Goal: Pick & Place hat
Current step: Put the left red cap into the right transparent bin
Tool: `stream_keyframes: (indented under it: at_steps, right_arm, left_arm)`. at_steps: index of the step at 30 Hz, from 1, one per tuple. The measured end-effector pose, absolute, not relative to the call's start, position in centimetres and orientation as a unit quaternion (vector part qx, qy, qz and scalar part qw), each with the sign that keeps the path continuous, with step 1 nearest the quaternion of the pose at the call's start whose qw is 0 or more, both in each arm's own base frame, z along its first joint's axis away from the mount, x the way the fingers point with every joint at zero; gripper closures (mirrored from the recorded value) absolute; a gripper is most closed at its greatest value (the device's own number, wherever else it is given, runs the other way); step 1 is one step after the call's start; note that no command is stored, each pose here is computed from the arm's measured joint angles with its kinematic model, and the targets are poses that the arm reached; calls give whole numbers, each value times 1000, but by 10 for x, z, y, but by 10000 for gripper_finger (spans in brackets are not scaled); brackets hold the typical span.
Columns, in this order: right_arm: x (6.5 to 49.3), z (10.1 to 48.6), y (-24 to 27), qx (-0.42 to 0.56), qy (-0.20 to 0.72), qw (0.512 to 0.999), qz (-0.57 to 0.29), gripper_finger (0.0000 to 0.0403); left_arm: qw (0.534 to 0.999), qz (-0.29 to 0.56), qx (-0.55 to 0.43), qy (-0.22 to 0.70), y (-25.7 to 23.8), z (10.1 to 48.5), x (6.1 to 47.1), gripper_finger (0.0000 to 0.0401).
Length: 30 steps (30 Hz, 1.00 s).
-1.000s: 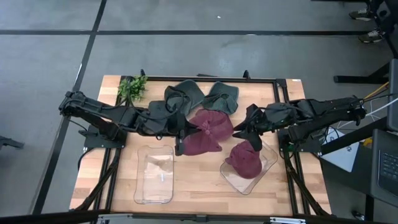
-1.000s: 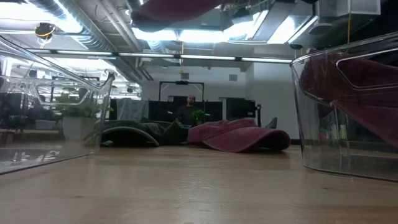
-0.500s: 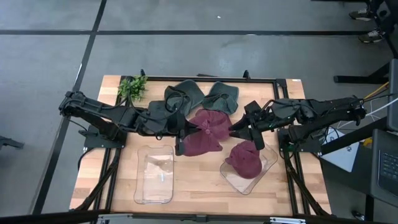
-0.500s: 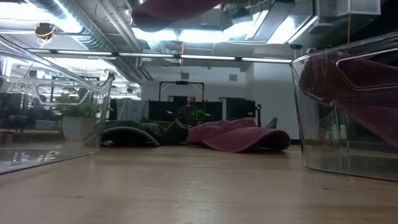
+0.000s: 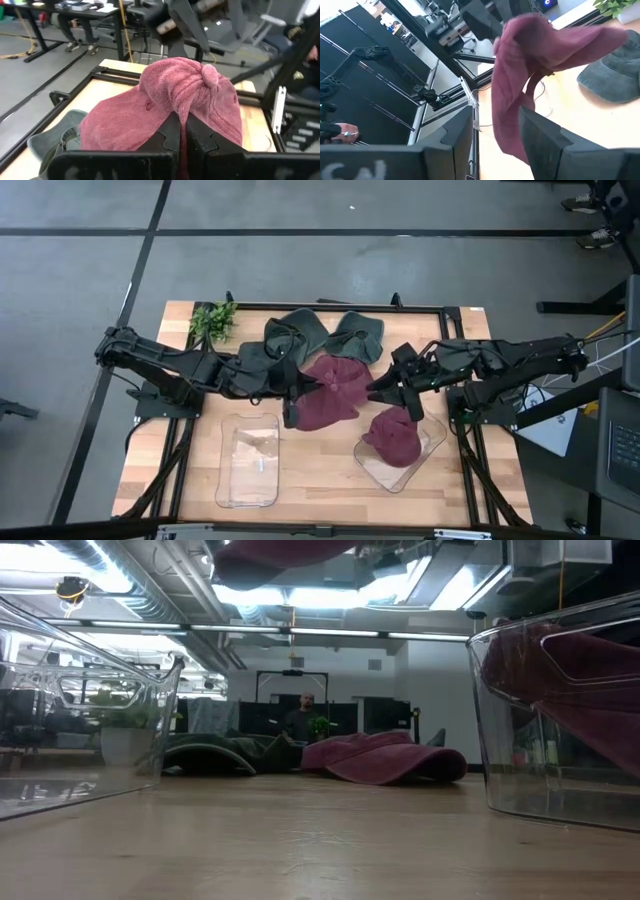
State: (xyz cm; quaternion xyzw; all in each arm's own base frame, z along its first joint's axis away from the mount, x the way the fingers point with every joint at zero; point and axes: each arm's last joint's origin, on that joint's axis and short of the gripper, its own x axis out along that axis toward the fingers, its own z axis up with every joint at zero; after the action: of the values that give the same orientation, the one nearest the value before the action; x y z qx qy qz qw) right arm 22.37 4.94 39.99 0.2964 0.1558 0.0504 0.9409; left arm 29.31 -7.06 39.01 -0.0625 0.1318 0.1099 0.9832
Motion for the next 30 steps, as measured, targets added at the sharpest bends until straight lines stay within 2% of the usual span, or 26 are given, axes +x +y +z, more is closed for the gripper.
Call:
stream_keyframes:
  at_steps: [6, 17, 30]
  right_arm:
    - [242, 393, 54, 282, 157, 945, 57, 246]
    - [248, 391, 55, 262, 152, 951, 62, 246]
    - [281, 365, 62, 251, 186, 949, 50, 246]
  left_arm:
    - [984, 113, -86, 106, -72, 392, 299, 397]
    - [982, 112, -76, 132, -75, 385, 309, 397]
    - [982, 106, -76, 138, -73, 382, 313, 397]
